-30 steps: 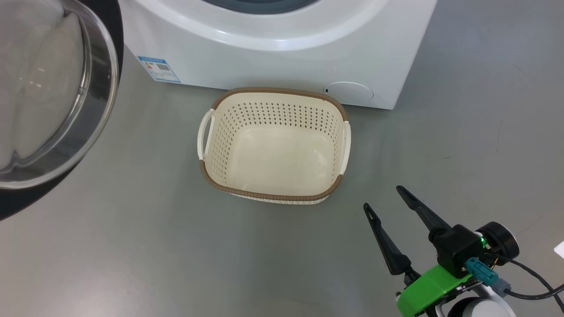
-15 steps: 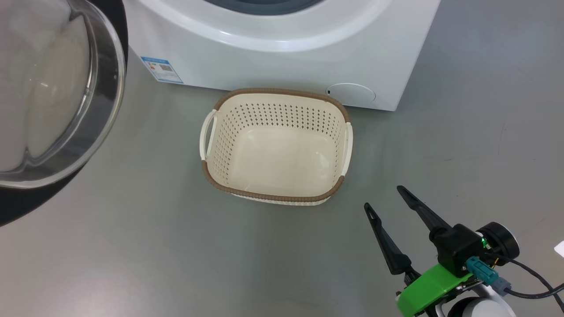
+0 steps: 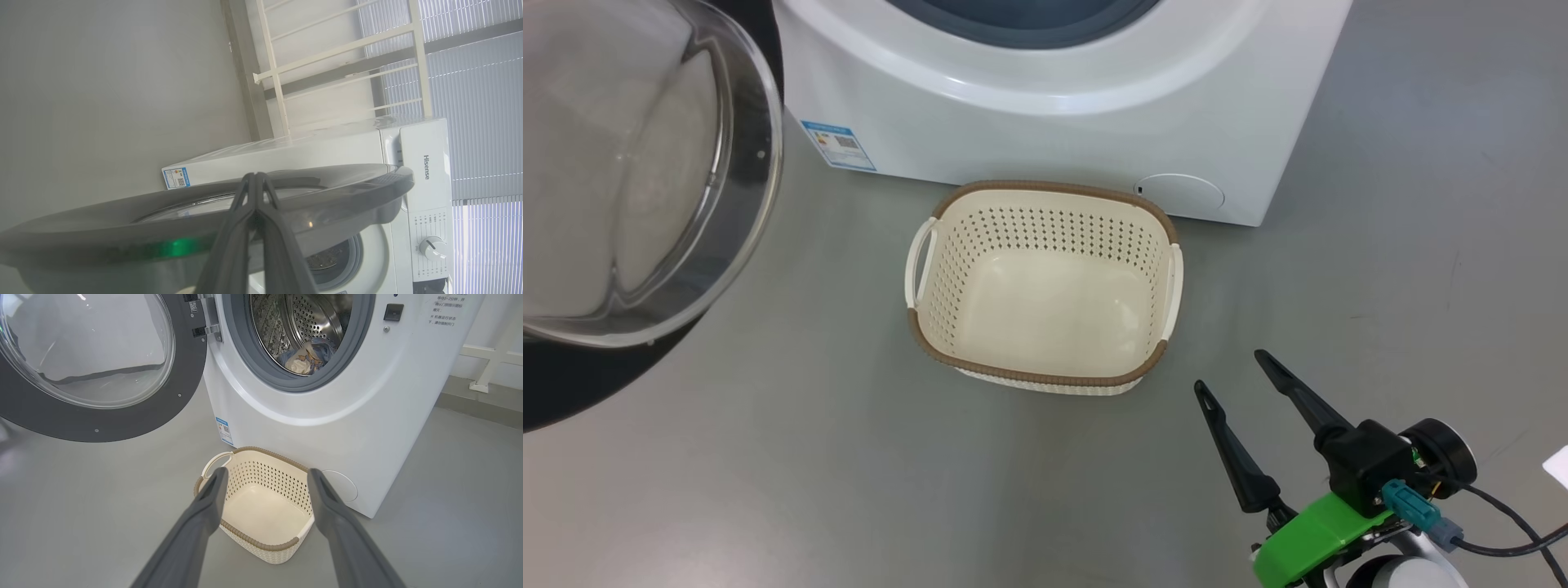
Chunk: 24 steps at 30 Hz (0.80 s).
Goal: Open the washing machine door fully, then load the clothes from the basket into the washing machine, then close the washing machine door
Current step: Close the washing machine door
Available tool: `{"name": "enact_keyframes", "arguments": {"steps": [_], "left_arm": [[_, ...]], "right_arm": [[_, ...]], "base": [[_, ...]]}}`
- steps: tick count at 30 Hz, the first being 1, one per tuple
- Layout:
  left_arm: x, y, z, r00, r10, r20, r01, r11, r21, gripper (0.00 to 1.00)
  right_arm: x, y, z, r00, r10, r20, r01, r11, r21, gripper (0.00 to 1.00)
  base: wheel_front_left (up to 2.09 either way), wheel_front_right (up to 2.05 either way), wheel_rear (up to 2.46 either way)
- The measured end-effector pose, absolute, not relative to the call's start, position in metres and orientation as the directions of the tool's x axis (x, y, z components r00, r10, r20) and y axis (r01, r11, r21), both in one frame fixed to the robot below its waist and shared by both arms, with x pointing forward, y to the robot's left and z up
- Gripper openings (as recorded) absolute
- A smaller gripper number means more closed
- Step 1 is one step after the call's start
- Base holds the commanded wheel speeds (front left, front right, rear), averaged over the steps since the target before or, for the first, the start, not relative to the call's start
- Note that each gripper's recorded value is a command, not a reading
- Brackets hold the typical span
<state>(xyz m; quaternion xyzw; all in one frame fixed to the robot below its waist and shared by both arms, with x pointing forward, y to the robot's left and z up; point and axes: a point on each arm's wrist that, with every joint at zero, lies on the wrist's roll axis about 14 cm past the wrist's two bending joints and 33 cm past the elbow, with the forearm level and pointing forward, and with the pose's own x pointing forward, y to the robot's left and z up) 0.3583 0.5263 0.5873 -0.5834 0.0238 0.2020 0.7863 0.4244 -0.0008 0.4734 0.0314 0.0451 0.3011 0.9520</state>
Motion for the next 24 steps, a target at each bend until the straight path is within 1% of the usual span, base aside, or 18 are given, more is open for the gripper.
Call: {"name": "enact_keyframes", "arguments": {"steps": [10,24], "left_arm": [[0.354,0.504,0.578,0.944,0.18,-0.278,-0.317,0.252,-0.914,0.0],[0.354,0.453,0.561,0.963,-0.031,-0.266,-0.25,0.251,-0.935,0.0]], "right_arm": [[0.422,0.004,0.476,0.811,0.582,-0.055,-0.576,0.812,0.093,1.0],[0.42,0.003,0.484,0.821,0.57,-0.025,-0.566,0.819,0.096,1.0]], "base": [[0.0,0.0,0.0],[0.0,0.0,0.0]]}}
